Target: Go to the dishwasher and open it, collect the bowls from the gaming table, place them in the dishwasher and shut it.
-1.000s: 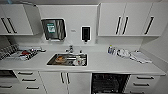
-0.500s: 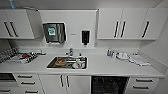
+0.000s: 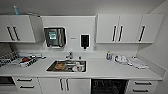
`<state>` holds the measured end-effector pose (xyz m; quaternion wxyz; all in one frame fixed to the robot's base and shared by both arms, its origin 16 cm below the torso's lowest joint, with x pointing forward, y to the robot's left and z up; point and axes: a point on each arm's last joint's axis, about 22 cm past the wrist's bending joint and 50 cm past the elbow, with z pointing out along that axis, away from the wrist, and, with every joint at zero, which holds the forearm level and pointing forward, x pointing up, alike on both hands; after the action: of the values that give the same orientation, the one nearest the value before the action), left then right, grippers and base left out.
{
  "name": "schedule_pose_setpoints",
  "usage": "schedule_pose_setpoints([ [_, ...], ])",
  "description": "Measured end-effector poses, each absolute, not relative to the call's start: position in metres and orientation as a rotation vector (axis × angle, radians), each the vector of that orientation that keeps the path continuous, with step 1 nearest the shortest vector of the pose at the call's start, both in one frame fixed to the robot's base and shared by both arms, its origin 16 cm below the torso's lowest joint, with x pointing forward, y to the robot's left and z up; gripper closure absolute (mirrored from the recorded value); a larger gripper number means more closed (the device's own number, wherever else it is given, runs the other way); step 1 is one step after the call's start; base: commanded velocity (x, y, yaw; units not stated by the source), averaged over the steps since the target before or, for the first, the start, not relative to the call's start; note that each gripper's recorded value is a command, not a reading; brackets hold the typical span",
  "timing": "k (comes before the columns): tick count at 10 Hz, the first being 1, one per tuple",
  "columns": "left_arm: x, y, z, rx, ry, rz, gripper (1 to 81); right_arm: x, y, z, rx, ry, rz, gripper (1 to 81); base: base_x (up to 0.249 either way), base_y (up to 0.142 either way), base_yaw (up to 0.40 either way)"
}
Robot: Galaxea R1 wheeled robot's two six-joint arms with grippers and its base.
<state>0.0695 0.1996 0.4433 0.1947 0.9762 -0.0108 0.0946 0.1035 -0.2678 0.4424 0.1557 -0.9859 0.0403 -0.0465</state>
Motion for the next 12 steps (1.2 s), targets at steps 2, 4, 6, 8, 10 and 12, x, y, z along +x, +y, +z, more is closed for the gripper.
schedule_pose_setpoints([
  [2, 0.070, 0.191, 0.444, 2.727, -0.030, 0.266, 1.0, 0.102, -0.270, 0.438, -2.849, 0.094, -0.133, 1.0, 0.000, 0.000, 0.000],
  [4, 0.070, 0.192, 0.444, 2.728, -0.030, 0.268, 1.0, 0.097, -0.272, 0.432, -2.891, 0.037, -0.133, 1.0, 0.000, 0.000, 0.000],
  [6, 0.070, 0.192, 0.444, 2.728, -0.030, 0.268, 1.0, 0.082, -0.266, 0.427, -2.907, 0.003, -0.110, 1.0, 0.000, 0.000, 0.000],
  [8, 0.069, 0.194, 0.443, 2.731, -0.030, 0.266, 1.0, 0.072, -0.249, 0.426, -2.889, -0.009, -0.095, 1.0, 0.000, 0.000, 0.000],
  [10, 0.070, 0.205, 0.440, 2.755, -0.030, 0.269, 1.0, 0.073, -0.247, 0.425, -2.889, -0.011, -0.106, 1.0, 0.000, 0.000, 0.000],
  [12, 0.070, 0.205, 0.439, 2.764, -0.029, 0.271, 1.0, 0.073, -0.249, 0.425, -2.891, -0.013, -0.107, 1.0, 0.000, 0.000, 0.046],
])
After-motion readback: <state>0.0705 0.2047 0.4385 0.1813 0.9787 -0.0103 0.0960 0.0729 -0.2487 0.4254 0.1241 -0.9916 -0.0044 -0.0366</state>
